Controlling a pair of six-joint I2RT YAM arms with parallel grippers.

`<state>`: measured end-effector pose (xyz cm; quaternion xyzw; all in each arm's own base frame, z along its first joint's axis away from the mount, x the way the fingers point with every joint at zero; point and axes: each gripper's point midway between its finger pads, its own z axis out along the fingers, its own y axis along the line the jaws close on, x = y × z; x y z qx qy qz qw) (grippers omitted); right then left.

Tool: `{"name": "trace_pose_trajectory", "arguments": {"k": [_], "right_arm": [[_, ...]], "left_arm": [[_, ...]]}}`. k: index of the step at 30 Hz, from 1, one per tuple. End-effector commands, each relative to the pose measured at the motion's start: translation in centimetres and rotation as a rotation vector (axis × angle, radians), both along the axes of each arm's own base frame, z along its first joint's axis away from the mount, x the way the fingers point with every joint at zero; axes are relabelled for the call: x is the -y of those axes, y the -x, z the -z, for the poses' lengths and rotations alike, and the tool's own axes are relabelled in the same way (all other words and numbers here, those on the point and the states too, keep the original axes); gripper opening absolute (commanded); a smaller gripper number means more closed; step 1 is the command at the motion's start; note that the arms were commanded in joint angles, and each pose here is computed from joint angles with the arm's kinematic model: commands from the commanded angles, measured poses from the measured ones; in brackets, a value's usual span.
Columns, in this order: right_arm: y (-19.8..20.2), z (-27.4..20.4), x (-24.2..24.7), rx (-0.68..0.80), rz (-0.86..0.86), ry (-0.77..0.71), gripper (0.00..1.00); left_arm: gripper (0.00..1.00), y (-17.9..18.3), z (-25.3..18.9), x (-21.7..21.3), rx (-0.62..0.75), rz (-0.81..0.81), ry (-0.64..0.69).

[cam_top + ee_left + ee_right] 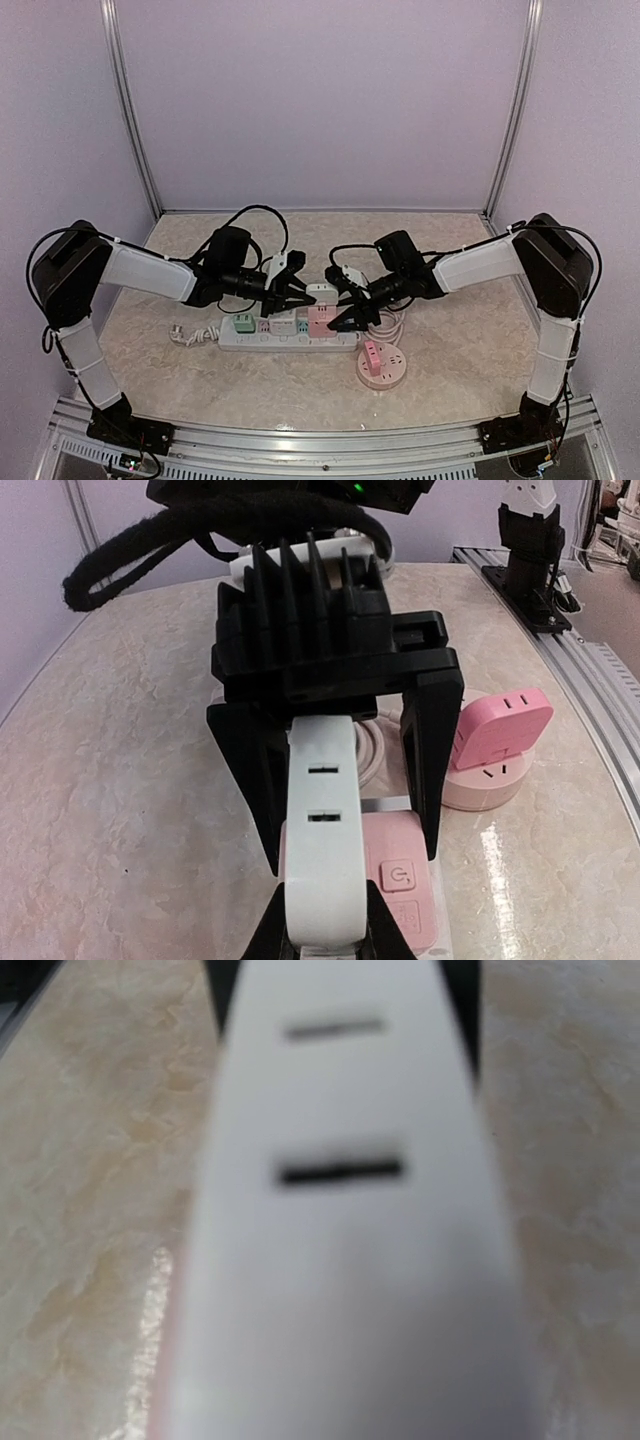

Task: Insert the plug

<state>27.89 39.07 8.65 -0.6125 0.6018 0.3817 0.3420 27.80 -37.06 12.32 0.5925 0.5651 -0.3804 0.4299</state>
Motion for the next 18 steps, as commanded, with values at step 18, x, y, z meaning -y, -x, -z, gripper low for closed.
{"name": "trace_pose_trajectory", "arguments": {"k": [18], "right_arm": [[-7.0,-2.8,0.2,0.192,0.174,-0.061,0.01]], "left_arm": [[0.00,6.1,11.0,-2.8,-0.336,0.007,-0.267]]}}
